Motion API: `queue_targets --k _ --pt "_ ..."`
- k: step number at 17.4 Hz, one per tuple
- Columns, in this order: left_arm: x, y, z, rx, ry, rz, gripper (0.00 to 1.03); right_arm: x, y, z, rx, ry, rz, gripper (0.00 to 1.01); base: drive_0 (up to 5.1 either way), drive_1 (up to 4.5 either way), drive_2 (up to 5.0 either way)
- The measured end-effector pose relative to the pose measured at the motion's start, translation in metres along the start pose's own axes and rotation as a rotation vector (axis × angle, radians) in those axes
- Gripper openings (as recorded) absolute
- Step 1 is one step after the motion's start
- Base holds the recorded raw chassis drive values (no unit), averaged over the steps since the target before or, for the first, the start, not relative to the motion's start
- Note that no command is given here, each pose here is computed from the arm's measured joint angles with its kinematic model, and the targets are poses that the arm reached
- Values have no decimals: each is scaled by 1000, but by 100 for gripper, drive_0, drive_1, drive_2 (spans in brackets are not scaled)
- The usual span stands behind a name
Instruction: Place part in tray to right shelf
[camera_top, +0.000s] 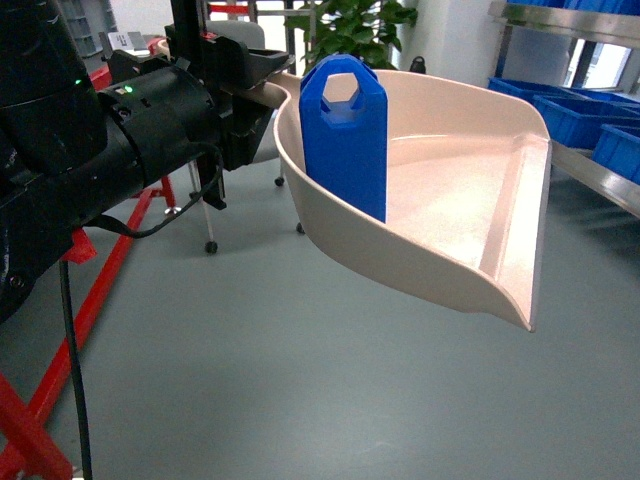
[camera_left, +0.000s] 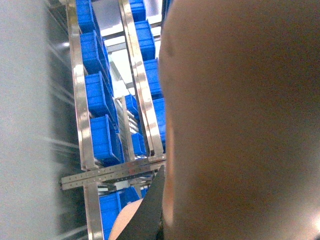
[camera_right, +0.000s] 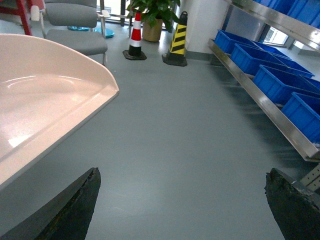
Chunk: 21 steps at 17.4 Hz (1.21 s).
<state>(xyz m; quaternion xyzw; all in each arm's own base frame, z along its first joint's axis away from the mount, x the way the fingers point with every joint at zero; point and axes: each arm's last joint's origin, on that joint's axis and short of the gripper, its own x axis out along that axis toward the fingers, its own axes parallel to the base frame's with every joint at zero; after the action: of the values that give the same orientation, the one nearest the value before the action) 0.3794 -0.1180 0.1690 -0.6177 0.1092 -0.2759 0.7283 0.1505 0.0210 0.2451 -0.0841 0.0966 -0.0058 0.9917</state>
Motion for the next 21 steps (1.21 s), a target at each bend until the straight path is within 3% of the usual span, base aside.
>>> queue_targets --k 21 --pt "0 0 0 0 -2 1 15 0 0 0 0 -2 0 98 -154 -154 -154"
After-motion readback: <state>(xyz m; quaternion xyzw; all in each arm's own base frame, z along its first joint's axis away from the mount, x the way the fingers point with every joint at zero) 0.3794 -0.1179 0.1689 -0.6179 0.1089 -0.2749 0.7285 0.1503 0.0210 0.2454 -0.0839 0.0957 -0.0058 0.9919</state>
